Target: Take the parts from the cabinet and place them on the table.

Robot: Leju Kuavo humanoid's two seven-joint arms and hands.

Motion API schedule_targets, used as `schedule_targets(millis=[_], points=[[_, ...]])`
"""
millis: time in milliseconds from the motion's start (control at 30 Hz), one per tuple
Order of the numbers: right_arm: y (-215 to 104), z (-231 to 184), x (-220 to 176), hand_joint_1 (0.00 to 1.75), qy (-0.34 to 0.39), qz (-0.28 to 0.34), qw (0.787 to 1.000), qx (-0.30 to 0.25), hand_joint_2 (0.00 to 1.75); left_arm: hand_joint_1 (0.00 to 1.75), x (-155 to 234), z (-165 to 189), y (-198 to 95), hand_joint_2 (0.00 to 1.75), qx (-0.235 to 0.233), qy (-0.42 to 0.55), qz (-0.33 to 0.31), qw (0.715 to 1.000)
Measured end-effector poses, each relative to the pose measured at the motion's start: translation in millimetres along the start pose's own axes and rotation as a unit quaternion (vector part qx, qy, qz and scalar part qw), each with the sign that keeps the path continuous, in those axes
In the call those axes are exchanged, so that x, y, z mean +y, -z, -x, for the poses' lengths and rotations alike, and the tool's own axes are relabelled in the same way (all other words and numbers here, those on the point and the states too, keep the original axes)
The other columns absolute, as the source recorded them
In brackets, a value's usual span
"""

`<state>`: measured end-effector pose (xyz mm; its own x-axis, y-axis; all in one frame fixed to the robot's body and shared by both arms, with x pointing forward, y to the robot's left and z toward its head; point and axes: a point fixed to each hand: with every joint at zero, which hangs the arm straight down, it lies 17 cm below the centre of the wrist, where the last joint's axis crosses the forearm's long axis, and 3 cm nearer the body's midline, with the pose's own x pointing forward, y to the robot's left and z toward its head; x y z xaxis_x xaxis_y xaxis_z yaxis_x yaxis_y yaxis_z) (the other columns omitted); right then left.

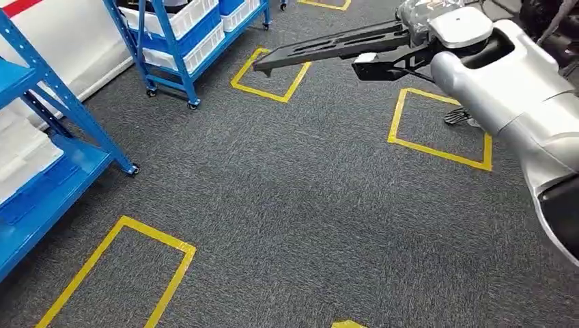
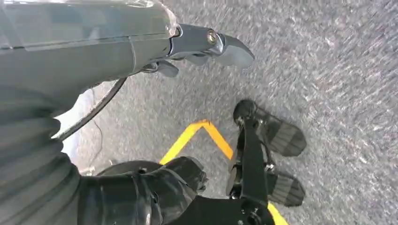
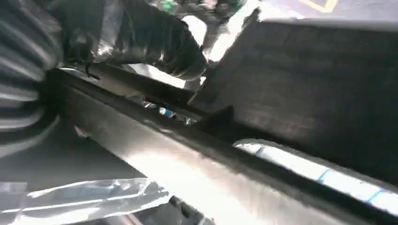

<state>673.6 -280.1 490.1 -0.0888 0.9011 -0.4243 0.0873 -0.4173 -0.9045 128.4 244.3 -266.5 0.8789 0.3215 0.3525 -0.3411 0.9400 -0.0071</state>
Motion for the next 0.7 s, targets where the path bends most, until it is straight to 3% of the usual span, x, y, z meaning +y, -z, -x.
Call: schedule_targets(millis=[233,400,700], points=[[-2,1,0,1.75,-0.011,-0.019,1.000,0.003,1.75,0.00,-4,1,-2,1.75,-0.008,0.001,0.010,1.000],[-3,-5,-42,1.75,-0.010,0.001,1.000,0.002,1.75,0.00,-7,3,-2,1.75,-0.006,0.005,0.012,1.000],[-3,-17,-52,1.75,-0.015,0.005,1.000,-0.003,1.75,0.00,-9,6,-3,1.75,-0.003,0.006,0.014,1.000]])
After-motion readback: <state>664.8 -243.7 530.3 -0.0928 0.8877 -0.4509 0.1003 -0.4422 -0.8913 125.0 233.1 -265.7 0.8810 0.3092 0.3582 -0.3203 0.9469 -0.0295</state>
